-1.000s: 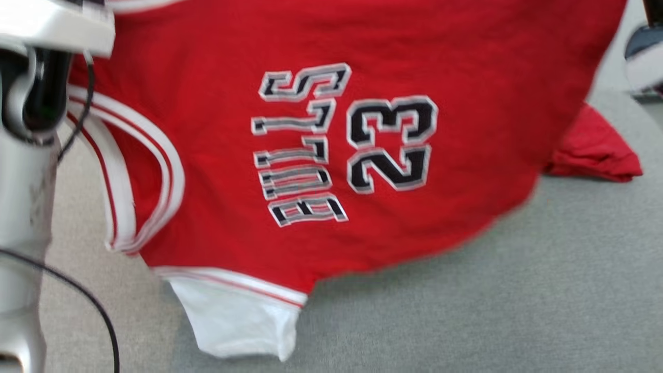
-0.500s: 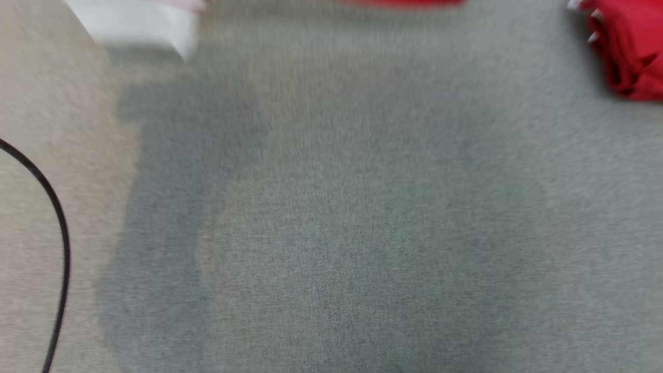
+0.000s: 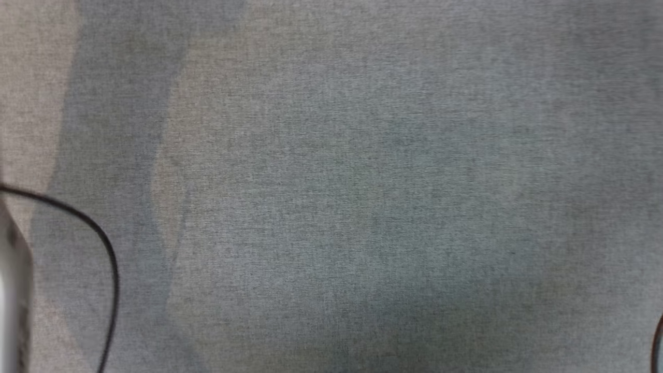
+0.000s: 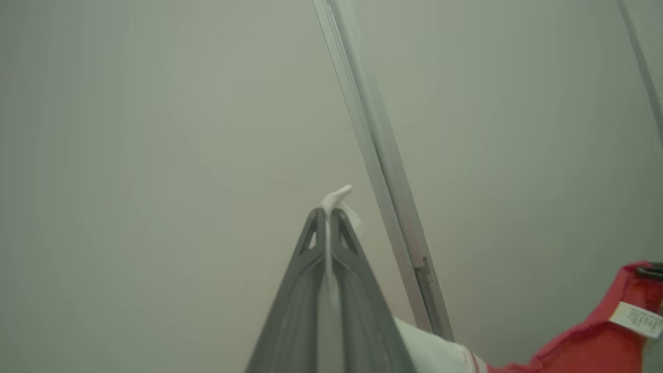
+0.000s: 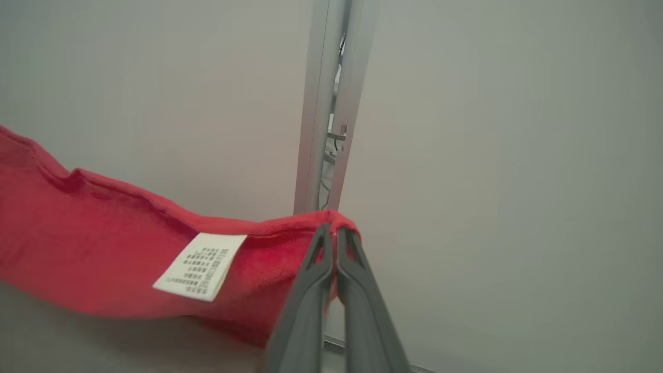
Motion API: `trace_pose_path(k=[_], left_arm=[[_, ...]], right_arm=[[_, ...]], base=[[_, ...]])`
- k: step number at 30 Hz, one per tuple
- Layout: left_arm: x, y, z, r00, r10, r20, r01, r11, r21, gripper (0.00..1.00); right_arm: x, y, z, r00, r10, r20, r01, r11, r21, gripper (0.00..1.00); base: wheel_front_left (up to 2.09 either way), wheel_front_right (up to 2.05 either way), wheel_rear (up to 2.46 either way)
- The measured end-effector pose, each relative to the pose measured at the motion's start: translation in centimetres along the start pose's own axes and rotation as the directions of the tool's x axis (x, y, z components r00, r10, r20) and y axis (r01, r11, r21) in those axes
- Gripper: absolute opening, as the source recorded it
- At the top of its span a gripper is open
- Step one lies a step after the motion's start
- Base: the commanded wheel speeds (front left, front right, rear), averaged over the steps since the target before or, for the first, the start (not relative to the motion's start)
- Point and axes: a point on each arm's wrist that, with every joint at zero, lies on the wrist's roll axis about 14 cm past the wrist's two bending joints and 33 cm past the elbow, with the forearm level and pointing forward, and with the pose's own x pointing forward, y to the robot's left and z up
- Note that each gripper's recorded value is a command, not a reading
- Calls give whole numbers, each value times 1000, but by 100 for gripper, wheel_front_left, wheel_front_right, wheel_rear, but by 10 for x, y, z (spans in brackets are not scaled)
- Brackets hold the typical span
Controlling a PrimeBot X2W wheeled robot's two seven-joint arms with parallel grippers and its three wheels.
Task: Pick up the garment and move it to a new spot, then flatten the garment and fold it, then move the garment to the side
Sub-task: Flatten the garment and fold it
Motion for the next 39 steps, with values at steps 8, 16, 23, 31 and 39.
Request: trace_pose_path(k=[8,16,23,31,39], left_arm=[[-63,-28,17,997,-74,-27,72,996,-49,0],[-136,-56,55,993,-75,-87,60,985,-162,0],[-189,-77,83,984,-58,-170,17,972,-234,0],[-238,-96,106,965,-73,-252,4,965,-261,0],[-268,-103,120,954,-58,-292,-28,959,-282,0]], right_arm=[[-58,12,-23,998,-1,-59,8,994,107,0],[-133,23,-13,995,-20,-95,40,976,213,0],[-196,27,2,992,-38,-121,63,976,211,0],[-268,34,12,986,-86,-146,119,965,234,0],[-323,46,16,979,-115,-170,154,958,240,0]], base=[[0,0,0],[0,0,0],[0,0,0],[0,0,0],[0,0,0]])
